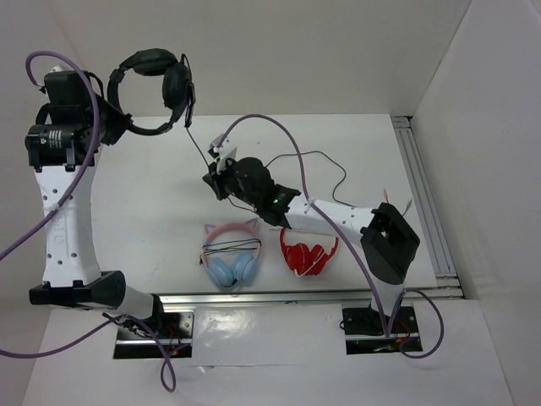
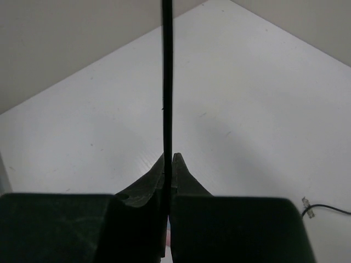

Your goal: Wrap the headphones

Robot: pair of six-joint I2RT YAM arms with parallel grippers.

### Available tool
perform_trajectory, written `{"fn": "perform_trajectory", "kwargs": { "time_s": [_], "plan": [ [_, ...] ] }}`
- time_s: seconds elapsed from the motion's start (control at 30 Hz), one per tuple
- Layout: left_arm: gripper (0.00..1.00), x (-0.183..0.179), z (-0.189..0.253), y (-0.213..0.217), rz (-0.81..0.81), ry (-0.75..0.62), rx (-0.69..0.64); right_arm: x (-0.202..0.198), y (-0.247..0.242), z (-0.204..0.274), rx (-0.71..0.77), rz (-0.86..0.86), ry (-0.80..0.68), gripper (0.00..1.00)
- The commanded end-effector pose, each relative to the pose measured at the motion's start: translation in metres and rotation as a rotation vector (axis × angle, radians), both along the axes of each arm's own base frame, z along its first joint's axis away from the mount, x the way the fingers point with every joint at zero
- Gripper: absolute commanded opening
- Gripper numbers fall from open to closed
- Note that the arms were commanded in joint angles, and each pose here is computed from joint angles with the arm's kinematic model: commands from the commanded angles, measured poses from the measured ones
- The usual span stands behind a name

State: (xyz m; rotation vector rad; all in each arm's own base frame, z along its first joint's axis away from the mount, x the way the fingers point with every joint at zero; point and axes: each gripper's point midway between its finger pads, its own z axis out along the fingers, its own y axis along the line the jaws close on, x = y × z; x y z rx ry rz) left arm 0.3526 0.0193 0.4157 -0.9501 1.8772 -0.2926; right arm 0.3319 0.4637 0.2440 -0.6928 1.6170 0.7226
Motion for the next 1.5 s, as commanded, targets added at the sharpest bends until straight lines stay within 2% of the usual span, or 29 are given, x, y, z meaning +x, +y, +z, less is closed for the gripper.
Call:
{"fn": "perform_trajectory", "kwargs": {
  "time_s": [0.0,0.1,0.27,0.33,0.4,0.43,0.47,0.6,0.63,0.77,0.8,0.9,0.93,1.07,1.23,1.27,1.33,1.37,1.47],
  "plan": [
    [0.0,0.001,0.054,-0.009,-0.044,-0.218,-0.033,-0.026,0.009,0.03,0.03,0.133,-0.012,0.0],
    [0.0,0.008,0.049,-0.003,-0.022,-0.217,-0.012,-0.054,0.031,0.045,0.03,0.23,-0.015,0.0],
    [0.0,0.026,0.022,0.024,0.083,-0.141,0.078,-0.095,0.047,0.059,-0.038,0.215,-0.063,0.0],
    [0.0,0.028,0.001,0.041,0.164,-0.082,0.118,-0.102,0.043,0.085,-0.024,0.202,-0.089,0.0],
    [0.0,0.03,-0.019,0.043,0.199,-0.025,0.155,-0.104,0.036,0.089,-0.082,0.162,-0.111,0.0],
    [0.0,0.029,-0.024,0.046,0.223,-0.01,0.176,-0.102,0.03,0.108,-0.07,0.144,-0.135,0.0],
    [0.0,0.03,-0.03,0.051,0.264,0.008,0.197,-0.1,0.024,0.105,-0.125,0.131,-0.144,0.0],
    [0.0,0.036,-0.05,0.043,0.255,0.082,0.23,-0.076,-0.005,0.143,-0.196,0.02,-0.235,0.05],
    [0.0,0.036,-0.05,0.038,0.241,0.081,0.231,-0.067,-0.012,0.138,-0.249,-0.006,-0.247,0.06],
    [0.0,0.035,-0.061,0.028,0.204,0.107,0.238,-0.018,-0.048,0.134,-0.306,-0.086,-0.219,0.07],
    [0.0,0.035,-0.061,0.028,0.204,0.107,0.238,-0.013,-0.05,0.121,-0.316,-0.077,-0.191,0.07],
    [0.0,0.031,-0.051,0.023,0.186,0.082,0.237,-0.004,-0.065,0.096,-0.278,-0.033,-0.141,0.09],
    [0.0,0.028,-0.043,0.024,0.188,0.059,0.234,-0.004,-0.063,0.099,-0.226,-0.009,-0.123,0.09],
    [0.0,0.018,-0.023,0.02,0.189,0.029,0.219,0.003,-0.062,0.09,-0.177,0.02,-0.094,0.1],
    [0.0,-0.004,0.029,-0.003,0.083,-0.135,0.123,0.013,-0.055,0.047,-0.159,0.023,-0.05,0.12],
    [0.0,-0.005,0.036,-0.007,0.069,-0.157,0.1,0.015,-0.049,0.046,-0.116,0.026,-0.053,0.13],
    [0.0,-0.013,0.06,-0.015,0.034,-0.226,0.066,0.018,-0.049,0.029,-0.094,0.052,-0.025,0.24],
    [0.0,-0.015,0.067,-0.021,0.009,-0.246,0.042,0.014,-0.042,0.036,-0.036,0.085,-0.031,0.26],
    [0.0,-0.025,0.087,-0.027,-0.018,-0.293,0.016,0.026,-0.044,0.024,0.002,0.074,-0.019,0.38]
  ]
}}
